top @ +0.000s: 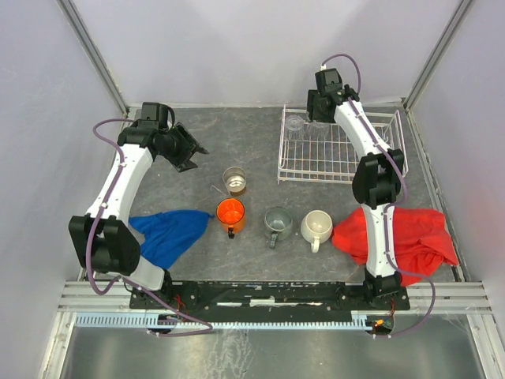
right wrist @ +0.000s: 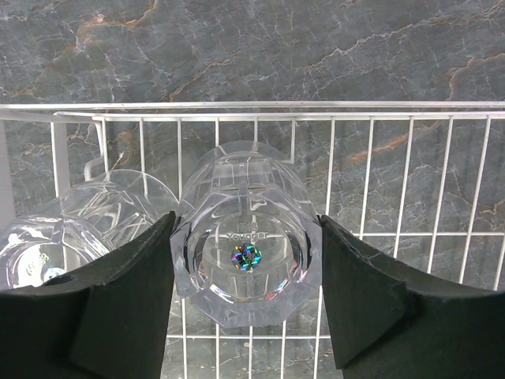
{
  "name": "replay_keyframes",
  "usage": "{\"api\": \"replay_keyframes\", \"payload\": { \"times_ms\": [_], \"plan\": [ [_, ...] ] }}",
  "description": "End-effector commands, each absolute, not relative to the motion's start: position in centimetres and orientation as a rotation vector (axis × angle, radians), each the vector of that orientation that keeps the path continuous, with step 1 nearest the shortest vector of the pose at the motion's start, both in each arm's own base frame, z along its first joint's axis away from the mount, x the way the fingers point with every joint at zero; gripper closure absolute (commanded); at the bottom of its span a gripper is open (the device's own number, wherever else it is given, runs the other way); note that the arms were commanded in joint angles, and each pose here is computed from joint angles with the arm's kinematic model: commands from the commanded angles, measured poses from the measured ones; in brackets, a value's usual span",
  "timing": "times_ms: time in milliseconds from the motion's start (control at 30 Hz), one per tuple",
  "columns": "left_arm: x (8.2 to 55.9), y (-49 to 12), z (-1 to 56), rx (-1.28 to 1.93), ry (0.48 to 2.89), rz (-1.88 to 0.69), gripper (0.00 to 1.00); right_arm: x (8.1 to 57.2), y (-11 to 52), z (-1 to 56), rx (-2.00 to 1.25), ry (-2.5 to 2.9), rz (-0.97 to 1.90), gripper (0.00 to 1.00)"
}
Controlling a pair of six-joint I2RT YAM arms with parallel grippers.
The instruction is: Load the cups into the dish rack
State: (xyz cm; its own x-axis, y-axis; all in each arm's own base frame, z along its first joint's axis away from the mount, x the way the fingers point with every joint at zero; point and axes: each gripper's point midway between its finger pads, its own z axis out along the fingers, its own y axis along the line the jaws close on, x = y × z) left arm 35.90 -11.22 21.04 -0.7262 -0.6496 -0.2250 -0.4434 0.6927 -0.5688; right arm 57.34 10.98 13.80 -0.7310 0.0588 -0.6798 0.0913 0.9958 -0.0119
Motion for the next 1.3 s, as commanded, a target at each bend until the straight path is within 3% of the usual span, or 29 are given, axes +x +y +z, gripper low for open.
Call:
{"api": "replay_keyframes", "payload": {
  "times_ms": [0, 200, 1267],
  "plan": [
    [36.5, -10.8, 23.0, -0.792, 2.437, -0.680, 0.38, 58.2, 11.8, 15.0, 0.099, 2.343, -0.013, 0.36],
    [36.7, -10.9, 23.1, -0.790, 2.439, -0.686, 0.38, 58.0, 11.8, 14.8, 0.095, 2.354, -0.011, 0.30],
    [35.9, -10.9, 22.8, -0.803, 2.440, -0.687, 0.38, 57.4, 11.4, 16.0, 0.068, 2.349, -0.019, 0.21]
  ]
}}
